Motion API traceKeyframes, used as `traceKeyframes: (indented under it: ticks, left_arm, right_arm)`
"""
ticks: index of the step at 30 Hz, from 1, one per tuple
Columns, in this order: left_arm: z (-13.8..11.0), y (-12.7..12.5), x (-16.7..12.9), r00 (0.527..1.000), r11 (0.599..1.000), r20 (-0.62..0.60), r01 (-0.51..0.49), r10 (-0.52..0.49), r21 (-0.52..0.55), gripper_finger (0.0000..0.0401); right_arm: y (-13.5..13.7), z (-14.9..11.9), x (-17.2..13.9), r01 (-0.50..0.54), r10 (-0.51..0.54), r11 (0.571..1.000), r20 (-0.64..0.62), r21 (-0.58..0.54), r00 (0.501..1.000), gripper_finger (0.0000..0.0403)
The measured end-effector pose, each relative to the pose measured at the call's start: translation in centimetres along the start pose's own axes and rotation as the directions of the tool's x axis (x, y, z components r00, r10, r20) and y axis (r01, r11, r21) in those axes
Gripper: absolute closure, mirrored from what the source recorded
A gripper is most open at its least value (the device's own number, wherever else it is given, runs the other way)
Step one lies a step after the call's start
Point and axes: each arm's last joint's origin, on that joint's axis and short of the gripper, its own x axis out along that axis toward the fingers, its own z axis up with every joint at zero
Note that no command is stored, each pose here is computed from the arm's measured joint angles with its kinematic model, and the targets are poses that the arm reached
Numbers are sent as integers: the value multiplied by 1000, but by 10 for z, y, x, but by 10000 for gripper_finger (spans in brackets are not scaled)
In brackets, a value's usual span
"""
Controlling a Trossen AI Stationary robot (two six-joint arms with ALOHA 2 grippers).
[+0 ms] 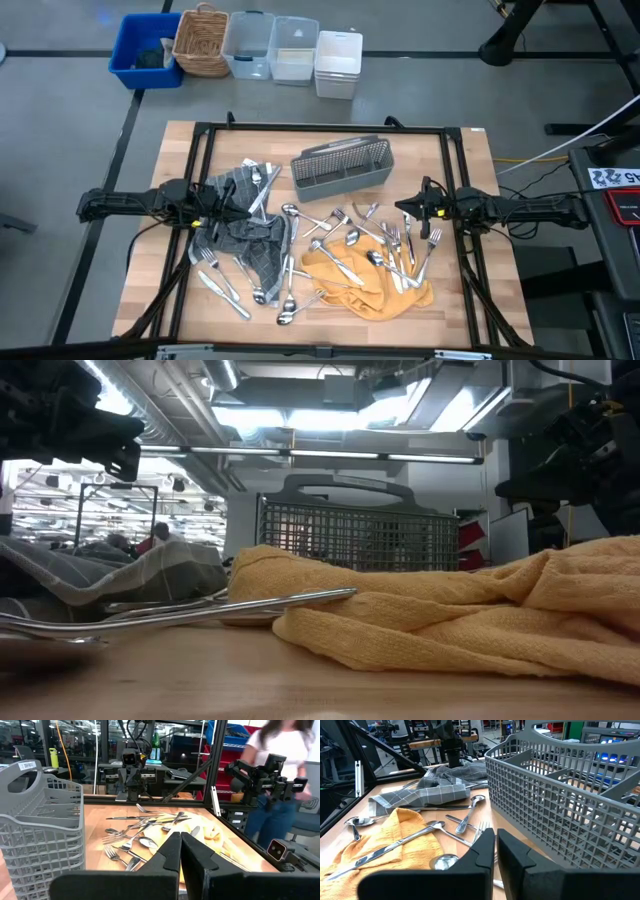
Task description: Sort silverware
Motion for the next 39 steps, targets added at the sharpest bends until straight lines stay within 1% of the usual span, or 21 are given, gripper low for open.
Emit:
traceKeyframes:
  ticks: [17,22,26,30,33,36,39]
  left_arm:
    - [0,0,0,1000,1000,0,0,0,0,401]
    - [0,0,0,1000,1000,0,0,0,0,401]
    - [0,0,0,1000,1000,0,0,0,0,401]
    - [0,0,0,1000,1000,0,0,0,0,401]
    - [0,0,0,1000,1000,0,0,0,0,401]
    - [0,0,0,1000,1000,0,0,0,0,401]
    - [0,0,0,1000,1000,0,0,0,0,401]
  right_arm:
    - [0,1,0,-1,1,1000,11,1,1000,379]
    - [1,7,0,2,-2,1000,74,9,997,379]
    - [2,17,-1,-14,10,1000,172,21,985,379]
    - [3,27,-4,-33,21,999,276,37,961,379]
    - [3,37,-6,-39,0,992,307,121,952,379]
    - [2,54,-11,1,-95,968,366,250,926,379]
    - [0,67,-15,53,-181,943,376,328,909,379]
